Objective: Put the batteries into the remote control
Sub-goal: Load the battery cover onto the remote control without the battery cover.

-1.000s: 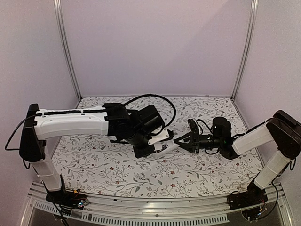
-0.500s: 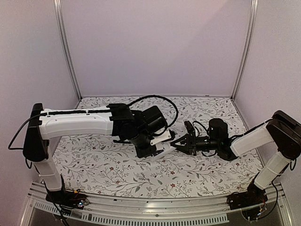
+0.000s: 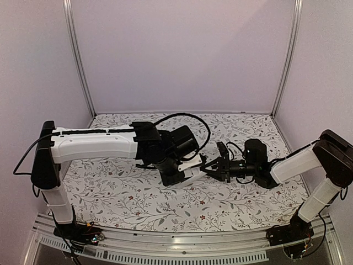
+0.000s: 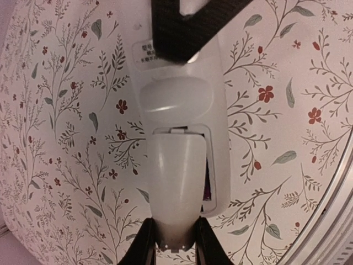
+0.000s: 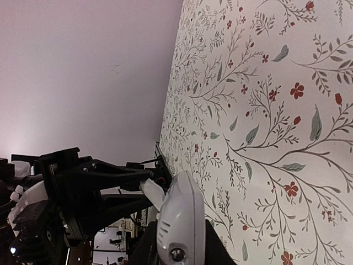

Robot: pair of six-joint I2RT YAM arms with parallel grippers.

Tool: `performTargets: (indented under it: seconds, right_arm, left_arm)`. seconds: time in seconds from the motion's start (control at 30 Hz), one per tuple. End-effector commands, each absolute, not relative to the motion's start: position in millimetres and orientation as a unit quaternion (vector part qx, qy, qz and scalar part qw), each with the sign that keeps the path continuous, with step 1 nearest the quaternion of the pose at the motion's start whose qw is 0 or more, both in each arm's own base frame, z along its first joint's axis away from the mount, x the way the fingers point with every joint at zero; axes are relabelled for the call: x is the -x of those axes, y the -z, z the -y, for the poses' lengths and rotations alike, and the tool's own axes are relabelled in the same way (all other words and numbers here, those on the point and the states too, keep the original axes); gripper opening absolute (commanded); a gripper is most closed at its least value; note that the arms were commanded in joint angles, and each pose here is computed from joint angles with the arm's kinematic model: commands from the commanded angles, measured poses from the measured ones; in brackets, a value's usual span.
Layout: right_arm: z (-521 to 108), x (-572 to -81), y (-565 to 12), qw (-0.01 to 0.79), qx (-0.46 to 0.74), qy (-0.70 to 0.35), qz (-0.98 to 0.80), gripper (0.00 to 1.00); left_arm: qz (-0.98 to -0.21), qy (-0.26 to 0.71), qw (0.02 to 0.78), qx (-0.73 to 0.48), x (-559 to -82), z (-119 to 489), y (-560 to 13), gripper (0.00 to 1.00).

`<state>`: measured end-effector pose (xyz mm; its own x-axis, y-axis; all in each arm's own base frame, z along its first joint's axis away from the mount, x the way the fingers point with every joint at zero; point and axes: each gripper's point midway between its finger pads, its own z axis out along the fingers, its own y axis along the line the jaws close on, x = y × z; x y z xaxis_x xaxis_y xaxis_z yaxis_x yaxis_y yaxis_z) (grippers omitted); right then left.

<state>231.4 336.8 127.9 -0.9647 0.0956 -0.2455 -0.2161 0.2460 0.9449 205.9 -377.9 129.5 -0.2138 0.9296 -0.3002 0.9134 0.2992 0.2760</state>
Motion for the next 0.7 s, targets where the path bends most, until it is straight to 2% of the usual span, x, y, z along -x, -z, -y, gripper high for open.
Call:
performTargets:
  seconds: [0.0,0.47,0.67]
  right_arm:
    - [-338.6,-233.1,-149.7,0.159,0.052,-0.626,-0.762,0.0]
    - [-338.4,-230.9,-156.1,0.163,0.058,-0.633,-0.754,0.0]
    - [-337.6,-230.8,-159.4,0.168,0.056,-0.638,-0.75,0.0]
  left_arm:
    - [-0.781,-0.005,0.185,-0.596,-193.2,383.4,-124.3,0.06]
    - [-0.805,-0.016,0.174,-0.567,-204.0,383.8,-120.6,0.08]
    - [-0.814,0.012,0.162,-0.557,-199.8,391.3,-119.6,0.1]
